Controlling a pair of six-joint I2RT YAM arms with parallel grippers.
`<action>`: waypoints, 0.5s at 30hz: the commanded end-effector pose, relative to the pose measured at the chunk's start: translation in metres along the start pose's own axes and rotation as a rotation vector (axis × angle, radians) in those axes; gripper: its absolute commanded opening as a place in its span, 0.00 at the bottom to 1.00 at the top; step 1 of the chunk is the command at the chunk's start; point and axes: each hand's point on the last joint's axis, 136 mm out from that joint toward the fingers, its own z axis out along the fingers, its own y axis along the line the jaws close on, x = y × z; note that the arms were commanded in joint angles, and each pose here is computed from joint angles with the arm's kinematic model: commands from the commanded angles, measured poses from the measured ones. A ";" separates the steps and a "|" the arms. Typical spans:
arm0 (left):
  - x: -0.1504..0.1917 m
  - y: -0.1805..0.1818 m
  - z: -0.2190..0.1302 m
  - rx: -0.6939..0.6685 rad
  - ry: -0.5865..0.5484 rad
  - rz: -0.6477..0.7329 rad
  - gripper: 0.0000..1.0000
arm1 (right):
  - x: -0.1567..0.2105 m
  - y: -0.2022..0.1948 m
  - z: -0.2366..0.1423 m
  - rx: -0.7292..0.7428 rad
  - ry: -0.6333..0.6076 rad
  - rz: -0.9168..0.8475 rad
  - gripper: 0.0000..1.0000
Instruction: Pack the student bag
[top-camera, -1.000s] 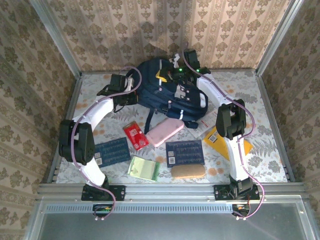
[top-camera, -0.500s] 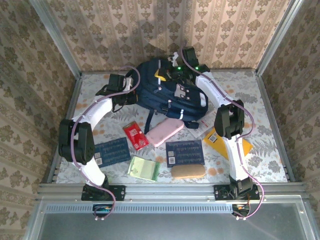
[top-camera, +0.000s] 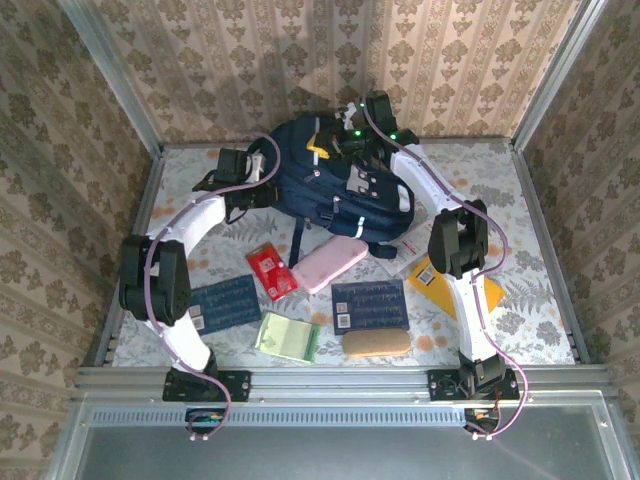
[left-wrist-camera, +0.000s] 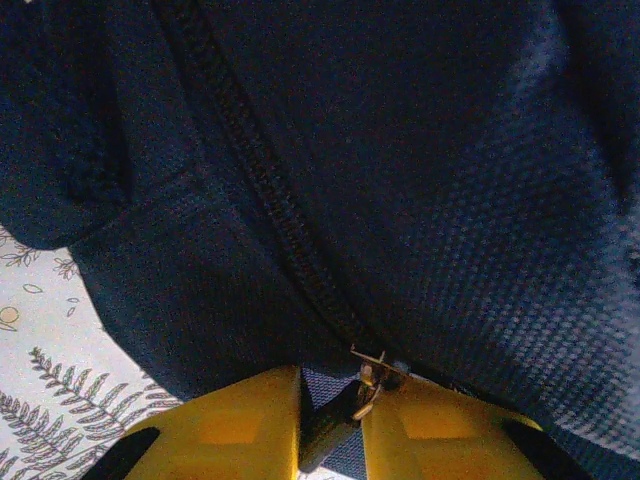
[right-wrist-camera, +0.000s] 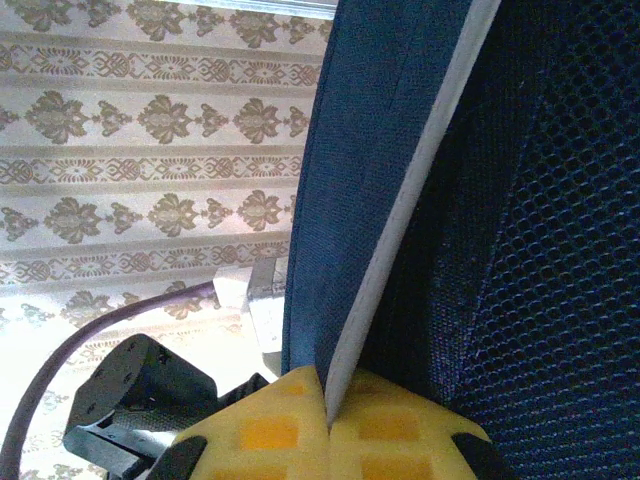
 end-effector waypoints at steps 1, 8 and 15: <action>0.007 0.010 0.007 -0.021 0.014 -0.011 0.16 | 0.012 0.082 -0.022 -0.181 0.024 -0.163 0.00; 0.004 0.008 0.000 -0.013 -0.005 -0.010 0.00 | 0.010 0.061 -0.021 -0.109 0.012 -0.174 0.00; 0.000 -0.001 -0.016 0.017 -0.024 -0.024 0.00 | 0.004 0.011 -0.018 0.111 -0.025 -0.201 0.21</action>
